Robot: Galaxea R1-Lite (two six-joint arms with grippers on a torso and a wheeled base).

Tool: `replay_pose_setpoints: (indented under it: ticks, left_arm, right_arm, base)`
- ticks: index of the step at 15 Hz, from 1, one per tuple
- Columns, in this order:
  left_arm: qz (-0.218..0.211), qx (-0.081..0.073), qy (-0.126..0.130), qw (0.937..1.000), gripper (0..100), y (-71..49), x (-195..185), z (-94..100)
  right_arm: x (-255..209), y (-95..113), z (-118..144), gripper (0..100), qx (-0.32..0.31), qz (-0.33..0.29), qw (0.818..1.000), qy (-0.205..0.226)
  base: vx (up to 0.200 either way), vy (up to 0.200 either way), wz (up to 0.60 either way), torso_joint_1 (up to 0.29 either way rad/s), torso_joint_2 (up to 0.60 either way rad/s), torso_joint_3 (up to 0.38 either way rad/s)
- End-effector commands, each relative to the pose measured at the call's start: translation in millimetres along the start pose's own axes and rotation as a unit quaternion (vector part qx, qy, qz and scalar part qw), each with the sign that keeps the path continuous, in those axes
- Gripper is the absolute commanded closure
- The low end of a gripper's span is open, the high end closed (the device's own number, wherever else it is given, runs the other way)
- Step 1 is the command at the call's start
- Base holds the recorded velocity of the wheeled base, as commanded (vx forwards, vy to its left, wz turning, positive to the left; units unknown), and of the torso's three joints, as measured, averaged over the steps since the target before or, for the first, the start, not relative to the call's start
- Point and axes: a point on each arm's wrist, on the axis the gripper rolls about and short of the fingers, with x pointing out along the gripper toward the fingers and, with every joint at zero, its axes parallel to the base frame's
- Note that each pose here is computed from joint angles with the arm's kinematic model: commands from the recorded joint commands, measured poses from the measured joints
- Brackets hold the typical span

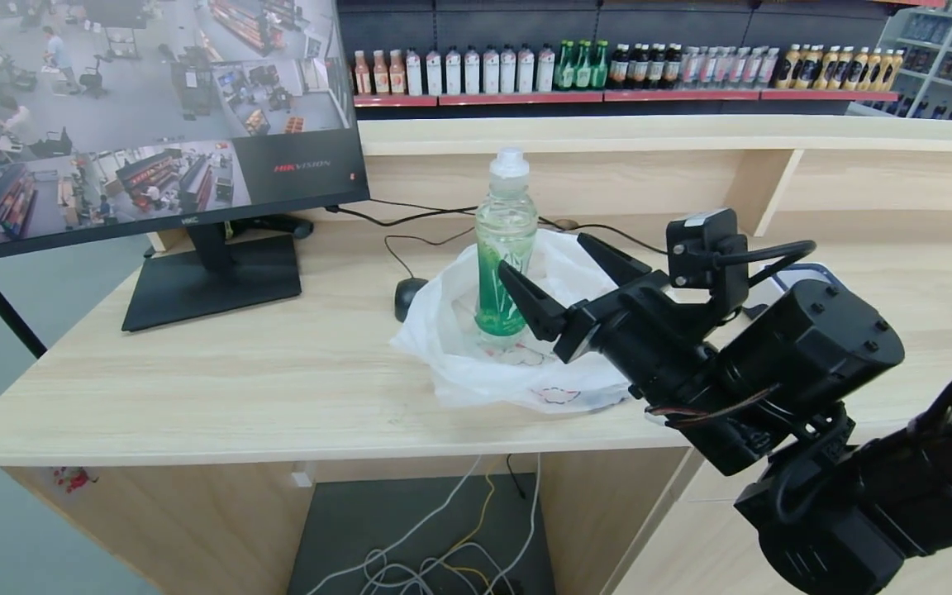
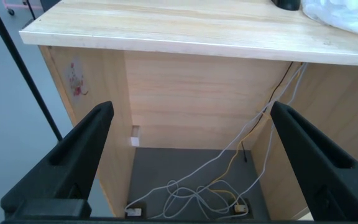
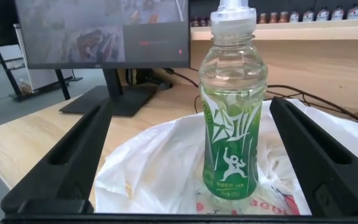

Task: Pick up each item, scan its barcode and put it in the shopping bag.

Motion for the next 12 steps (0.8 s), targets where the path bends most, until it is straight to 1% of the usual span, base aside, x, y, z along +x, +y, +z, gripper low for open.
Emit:
replay_pose_setpoints:
  ticks: [1, 12]
  left_arm:
    - [0.0, 0.0, 0.0, 1.0, 0, 0.0, 0.0, 0.0]
    - [0.0, 0.0, 0.0, 1.0, 0, 0.0, 0.0, 0.0]
  right_arm:
    - [0.2, -0.5, -1.4, 0, -0.001, -0.001, 1.0, 0.002]
    - [-2.7, -0.6, 3.4, 0, 0.0, -0.001, 1.0, -0.001]
  base:
    - [0.0, -0.2, 0.0, 0.022, 0.0, 0.002]
    - [0.0, -0.2, 0.0, 0.006, 0.0, 0.002]
